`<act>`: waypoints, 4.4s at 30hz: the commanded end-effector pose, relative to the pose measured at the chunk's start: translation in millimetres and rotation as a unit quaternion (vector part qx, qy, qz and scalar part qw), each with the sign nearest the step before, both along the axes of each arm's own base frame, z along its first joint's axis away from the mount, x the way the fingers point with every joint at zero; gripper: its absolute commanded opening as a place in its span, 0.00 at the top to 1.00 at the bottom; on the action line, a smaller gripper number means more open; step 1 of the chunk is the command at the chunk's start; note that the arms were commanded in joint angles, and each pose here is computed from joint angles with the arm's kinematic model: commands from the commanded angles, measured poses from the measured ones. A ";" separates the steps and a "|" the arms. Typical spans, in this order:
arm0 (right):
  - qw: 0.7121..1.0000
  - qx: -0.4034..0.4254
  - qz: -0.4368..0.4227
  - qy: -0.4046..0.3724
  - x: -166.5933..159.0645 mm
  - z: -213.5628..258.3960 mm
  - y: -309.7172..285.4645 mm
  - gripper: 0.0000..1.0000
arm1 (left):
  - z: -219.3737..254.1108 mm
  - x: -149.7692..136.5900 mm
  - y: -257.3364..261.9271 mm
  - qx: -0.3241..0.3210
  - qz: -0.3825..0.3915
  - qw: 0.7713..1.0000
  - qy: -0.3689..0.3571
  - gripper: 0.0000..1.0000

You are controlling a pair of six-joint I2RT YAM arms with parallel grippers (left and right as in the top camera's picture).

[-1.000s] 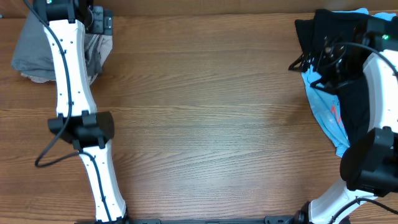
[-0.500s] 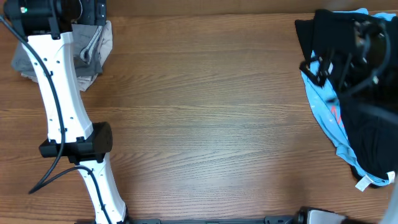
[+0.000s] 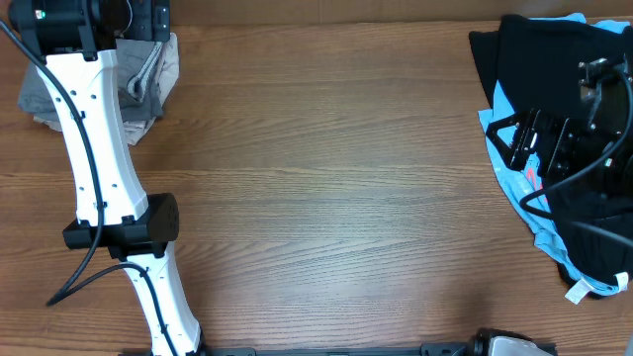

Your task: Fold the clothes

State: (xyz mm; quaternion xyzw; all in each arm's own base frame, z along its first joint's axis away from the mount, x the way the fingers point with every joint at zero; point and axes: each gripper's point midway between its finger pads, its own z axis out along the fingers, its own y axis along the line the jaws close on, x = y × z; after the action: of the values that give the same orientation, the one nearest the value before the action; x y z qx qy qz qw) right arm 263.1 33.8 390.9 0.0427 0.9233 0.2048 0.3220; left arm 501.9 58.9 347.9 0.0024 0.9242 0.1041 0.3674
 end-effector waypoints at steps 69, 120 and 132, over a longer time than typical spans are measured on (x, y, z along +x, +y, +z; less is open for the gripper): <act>0.906 -0.061 -0.100 -0.407 -18.2 -220.4 -6.4 0.00 | -3.8 0.6 0.7 -0.007 0.004 1.000 0.004 0.00; 0.906 -0.061 -0.100 -0.407 -18.1 -220.5 -6.4 0.00 | 24.7 -154.9 -39.7 -0.017 -0.042 0.998 0.032 0.00; 0.906 -0.061 -0.100 -0.407 -18.1 -220.5 -6.4 0.00 | 40.9 -166.2 -75.8 -0.080 -0.121 0.951 -0.273 0.00</act>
State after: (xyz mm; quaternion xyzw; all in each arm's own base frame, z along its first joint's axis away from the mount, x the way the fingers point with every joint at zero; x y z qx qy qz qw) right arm 245.0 27.6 172.0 0.0260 0.7155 0.1150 0.6886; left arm 343.9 -8.2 417.8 0.0596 0.7894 0.0149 0.6108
